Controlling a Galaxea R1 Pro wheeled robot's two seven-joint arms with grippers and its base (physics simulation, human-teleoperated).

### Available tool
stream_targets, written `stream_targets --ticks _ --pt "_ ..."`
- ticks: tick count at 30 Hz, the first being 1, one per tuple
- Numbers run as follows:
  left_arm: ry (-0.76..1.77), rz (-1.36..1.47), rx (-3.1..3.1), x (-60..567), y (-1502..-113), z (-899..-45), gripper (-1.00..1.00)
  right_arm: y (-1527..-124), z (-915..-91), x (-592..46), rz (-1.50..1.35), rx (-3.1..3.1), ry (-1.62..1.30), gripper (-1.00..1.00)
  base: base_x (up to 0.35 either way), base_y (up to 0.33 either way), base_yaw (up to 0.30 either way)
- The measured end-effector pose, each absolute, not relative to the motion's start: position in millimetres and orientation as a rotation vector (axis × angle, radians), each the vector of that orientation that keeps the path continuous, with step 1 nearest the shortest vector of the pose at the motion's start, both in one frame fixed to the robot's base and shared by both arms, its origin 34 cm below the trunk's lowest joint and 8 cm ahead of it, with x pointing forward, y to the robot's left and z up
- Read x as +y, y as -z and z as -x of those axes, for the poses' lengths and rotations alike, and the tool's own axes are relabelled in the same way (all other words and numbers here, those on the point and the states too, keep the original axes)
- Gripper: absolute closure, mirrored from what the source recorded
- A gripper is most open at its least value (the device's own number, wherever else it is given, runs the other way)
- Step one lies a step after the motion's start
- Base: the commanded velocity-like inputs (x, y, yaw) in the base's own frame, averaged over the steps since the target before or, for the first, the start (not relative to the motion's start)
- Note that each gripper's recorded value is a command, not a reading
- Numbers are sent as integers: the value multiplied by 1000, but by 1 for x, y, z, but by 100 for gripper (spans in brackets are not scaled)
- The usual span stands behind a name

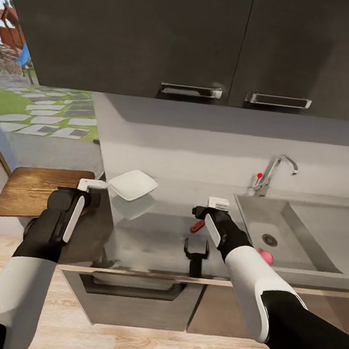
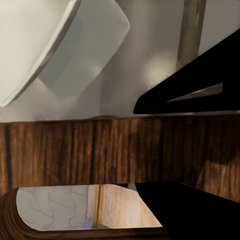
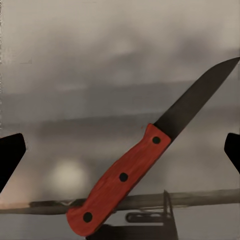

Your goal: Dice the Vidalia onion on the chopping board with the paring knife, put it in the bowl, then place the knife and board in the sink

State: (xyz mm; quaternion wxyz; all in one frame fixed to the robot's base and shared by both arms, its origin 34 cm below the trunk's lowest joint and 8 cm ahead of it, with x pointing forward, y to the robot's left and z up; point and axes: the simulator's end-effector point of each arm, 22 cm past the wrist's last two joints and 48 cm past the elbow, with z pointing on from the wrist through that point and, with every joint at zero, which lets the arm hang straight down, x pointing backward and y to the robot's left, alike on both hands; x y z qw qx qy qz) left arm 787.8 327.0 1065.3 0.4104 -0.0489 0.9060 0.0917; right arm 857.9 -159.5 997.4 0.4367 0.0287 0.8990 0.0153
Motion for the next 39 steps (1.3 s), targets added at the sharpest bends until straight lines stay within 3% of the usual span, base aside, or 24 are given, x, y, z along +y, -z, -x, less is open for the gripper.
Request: stream_targets --ticks 13,19,39 --pt "-237 120 2313 327 -1046 -788 100 -982 -858 -164 -77 2257 -30 -100 21 -27 55" --pt "-234 115 2336 326 -1035 -787 100 -957 -852 -201 -95 2301 32 -100 0 0 0" --pt "-241 109 2360 325 -1016 -788 100 -928 -846 -189 -84 2345 10 -100 0 0 47"
